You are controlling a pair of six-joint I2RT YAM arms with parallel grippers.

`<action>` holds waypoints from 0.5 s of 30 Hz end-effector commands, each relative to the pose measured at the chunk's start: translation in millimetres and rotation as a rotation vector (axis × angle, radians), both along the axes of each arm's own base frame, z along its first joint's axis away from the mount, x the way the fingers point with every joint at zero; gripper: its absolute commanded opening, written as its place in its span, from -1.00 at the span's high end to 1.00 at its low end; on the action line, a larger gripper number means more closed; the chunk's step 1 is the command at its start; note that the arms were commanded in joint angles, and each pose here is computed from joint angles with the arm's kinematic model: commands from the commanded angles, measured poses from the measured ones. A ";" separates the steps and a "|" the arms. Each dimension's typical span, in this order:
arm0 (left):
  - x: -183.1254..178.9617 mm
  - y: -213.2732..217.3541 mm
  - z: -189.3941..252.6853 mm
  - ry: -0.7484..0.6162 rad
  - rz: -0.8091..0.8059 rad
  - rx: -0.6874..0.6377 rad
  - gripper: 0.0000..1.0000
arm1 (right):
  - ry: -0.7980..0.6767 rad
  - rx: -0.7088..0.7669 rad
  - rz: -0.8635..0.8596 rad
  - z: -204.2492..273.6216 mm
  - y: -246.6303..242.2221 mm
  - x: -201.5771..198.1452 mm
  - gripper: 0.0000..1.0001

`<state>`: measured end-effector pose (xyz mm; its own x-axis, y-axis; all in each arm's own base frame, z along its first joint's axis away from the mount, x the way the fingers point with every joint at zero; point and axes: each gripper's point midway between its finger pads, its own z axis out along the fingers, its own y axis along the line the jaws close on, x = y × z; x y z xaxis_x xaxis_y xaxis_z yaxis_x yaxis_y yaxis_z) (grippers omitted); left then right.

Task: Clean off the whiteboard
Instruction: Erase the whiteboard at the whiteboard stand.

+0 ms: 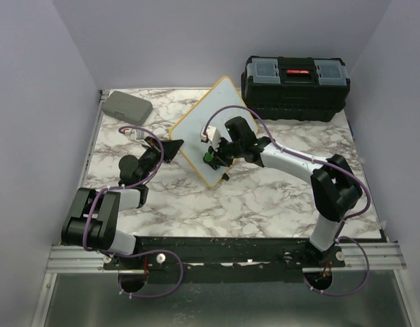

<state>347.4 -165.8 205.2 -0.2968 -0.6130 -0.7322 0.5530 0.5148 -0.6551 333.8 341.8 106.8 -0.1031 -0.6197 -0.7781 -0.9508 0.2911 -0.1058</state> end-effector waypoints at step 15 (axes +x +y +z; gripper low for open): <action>-20.5 -20.3 -0.1 -0.023 -0.132 0.032 1.00 | -0.124 0.177 -0.341 68.0 22.2 75.6 0.99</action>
<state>346.9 -166.4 205.3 -0.2983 -0.6113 -0.7331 0.5556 0.5133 -0.6541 377.0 369.1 167.1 -0.1670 -0.4548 -0.8748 -0.8734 0.4799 -0.0827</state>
